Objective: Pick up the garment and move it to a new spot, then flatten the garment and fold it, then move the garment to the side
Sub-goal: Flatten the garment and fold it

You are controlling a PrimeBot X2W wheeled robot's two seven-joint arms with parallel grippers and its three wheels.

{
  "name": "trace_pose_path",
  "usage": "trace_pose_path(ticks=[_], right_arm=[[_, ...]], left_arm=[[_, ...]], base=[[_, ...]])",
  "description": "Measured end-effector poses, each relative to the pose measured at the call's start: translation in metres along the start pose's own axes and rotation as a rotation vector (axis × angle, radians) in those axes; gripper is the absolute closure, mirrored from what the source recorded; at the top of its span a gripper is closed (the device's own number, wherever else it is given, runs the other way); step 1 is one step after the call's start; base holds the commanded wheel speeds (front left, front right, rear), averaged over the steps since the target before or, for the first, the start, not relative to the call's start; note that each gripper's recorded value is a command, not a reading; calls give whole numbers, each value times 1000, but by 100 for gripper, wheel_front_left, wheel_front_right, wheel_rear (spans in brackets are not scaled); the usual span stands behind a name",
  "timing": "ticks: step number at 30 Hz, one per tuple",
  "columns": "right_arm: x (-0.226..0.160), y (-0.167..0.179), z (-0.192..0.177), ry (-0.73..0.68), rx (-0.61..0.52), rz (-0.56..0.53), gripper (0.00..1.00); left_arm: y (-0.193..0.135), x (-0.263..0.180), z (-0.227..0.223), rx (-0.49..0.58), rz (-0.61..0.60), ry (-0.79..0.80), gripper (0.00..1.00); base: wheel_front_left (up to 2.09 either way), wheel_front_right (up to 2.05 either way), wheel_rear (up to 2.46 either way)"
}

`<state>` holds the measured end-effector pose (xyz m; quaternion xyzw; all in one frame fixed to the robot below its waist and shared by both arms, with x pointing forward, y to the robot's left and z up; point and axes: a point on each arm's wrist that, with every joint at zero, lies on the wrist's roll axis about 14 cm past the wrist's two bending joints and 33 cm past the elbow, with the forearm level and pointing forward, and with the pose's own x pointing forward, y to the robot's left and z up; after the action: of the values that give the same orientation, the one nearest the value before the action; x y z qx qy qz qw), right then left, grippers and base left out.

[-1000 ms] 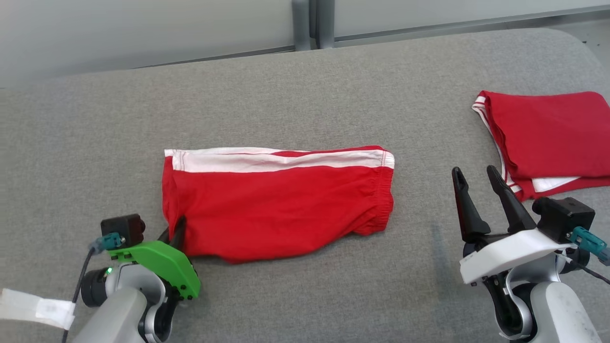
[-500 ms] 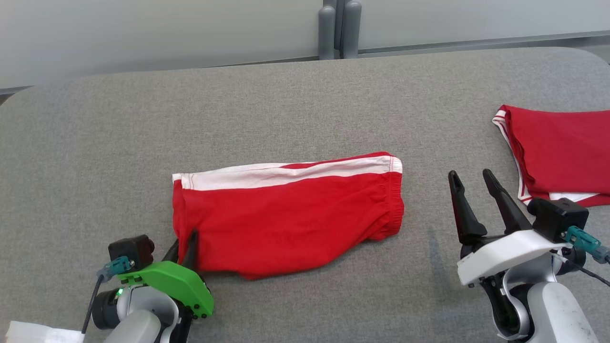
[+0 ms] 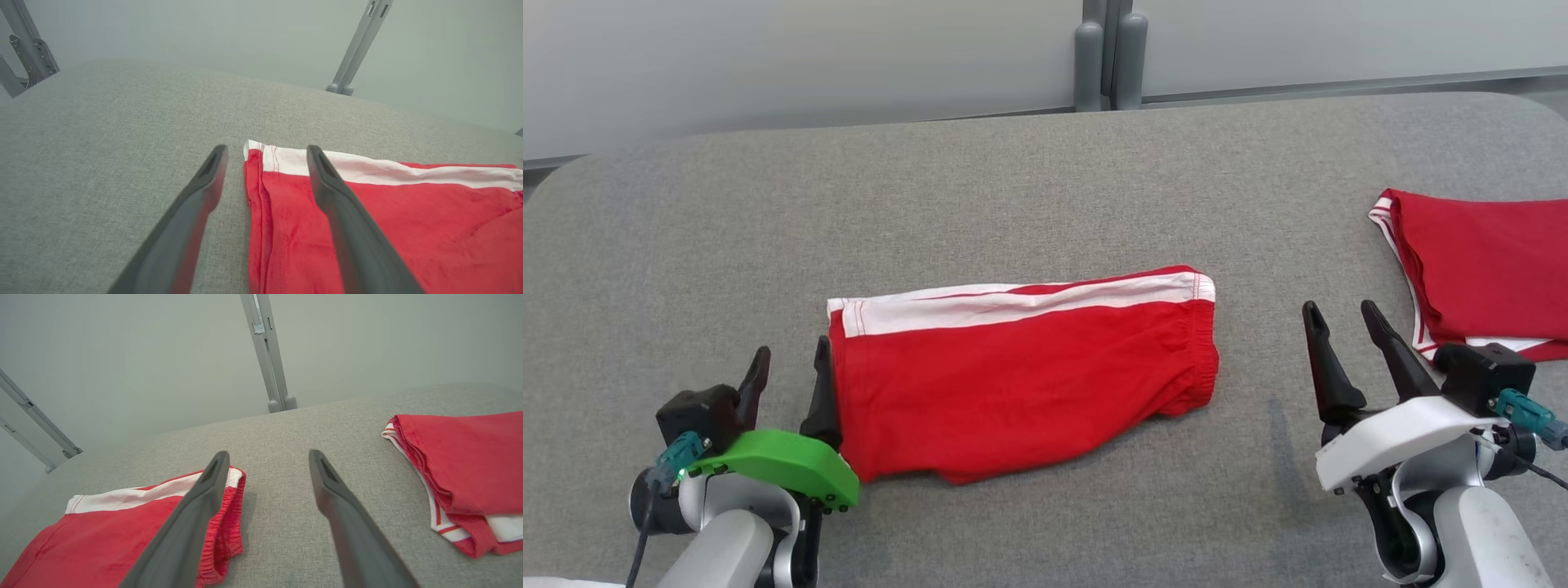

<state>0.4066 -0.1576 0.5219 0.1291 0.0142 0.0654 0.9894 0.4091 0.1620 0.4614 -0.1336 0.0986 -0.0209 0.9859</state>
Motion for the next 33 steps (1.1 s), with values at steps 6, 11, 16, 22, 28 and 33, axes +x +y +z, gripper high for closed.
trace_pose_path(ticks=[6,11,16,22,28,33], right_arm=[[-1,0,-8,43,4,0,0],[0,5,-21,90,18,13,0],[1,18,-41,158,77,46,0],[10,35,-69,262,117,91,0],[21,41,-94,389,118,104,0],[31,40,-111,486,100,96,0]], left_arm=[[-3,-9,29,30,1,-111,0],[2,-24,37,10,41,-158,0],[9,-37,30,-12,81,-156,0],[16,-43,27,-21,104,-161,0],[22,-48,28,-27,128,-172,0],[31,-53,27,-30,157,-177,0]], base=[[0,0,0],[0,0,0],[0,0,0],[0,0,0],[0,0,0],[0,0,0]])
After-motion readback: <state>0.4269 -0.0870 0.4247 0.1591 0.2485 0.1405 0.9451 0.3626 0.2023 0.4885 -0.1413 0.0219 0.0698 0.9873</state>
